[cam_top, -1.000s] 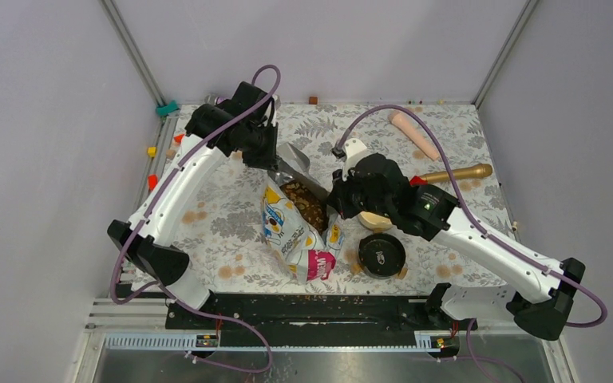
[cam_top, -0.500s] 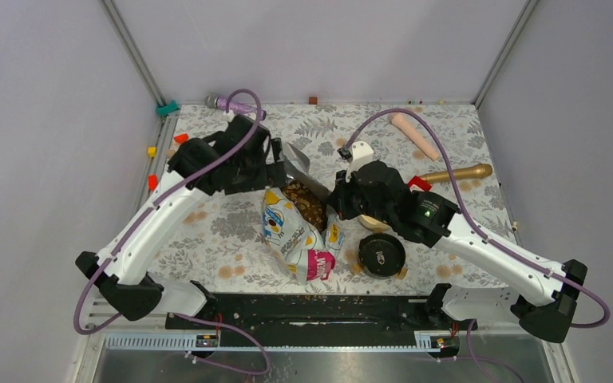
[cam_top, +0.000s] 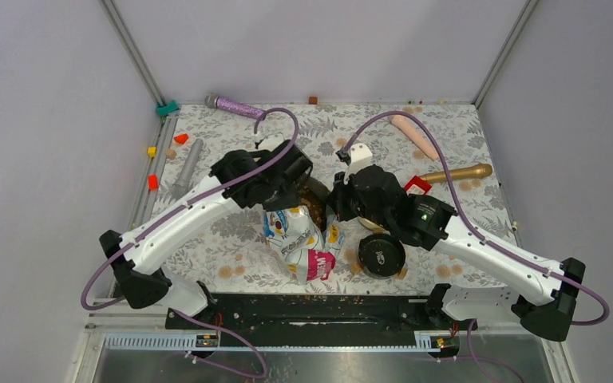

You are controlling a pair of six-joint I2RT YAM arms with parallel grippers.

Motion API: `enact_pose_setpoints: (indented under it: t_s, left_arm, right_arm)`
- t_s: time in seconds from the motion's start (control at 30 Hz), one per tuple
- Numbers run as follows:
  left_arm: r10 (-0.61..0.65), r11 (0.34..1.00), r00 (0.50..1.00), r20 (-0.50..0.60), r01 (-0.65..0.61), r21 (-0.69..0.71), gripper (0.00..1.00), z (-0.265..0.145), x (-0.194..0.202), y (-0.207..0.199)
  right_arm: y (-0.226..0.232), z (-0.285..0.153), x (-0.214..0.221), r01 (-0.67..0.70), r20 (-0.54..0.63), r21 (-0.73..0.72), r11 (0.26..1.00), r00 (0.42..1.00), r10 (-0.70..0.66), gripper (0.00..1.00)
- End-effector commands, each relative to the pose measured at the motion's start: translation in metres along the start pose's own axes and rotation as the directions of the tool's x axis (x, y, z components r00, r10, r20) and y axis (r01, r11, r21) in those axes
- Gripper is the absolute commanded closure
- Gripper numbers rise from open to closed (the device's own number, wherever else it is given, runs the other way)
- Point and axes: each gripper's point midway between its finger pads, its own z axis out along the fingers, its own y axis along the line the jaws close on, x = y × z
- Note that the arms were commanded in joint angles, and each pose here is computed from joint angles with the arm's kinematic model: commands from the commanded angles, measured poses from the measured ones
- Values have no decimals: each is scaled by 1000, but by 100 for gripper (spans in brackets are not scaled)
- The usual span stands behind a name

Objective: Serve the pet food
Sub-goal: Open the pet food bag at the center of the board.

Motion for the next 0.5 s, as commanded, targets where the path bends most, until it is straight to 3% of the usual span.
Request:
enact_pose_setpoints:
  t_s: [0.0,0.03,0.23,0.47]
  left_arm:
    - [50,997,999,2,-50,-64,96,-14,10,17]
    - [50,996,998,29,-48,-82,100,-16,6,25]
    - [33,991,978,205,-6,-131,100,-45,-31,71]
    - [-21,996,967,253,41,-73,100,-37,-79,93]
  right_arm:
    - [8,-17,-50,-7,190,-13,1000,982,9,100]
    - [3,-17,-50,7,192,12,1000,981,-10,100]
    - [-39,-28,-58,47,212,215,976,973,-93,100]
    - [-59,-34,-69,25,212,257,966,974,-81,100]
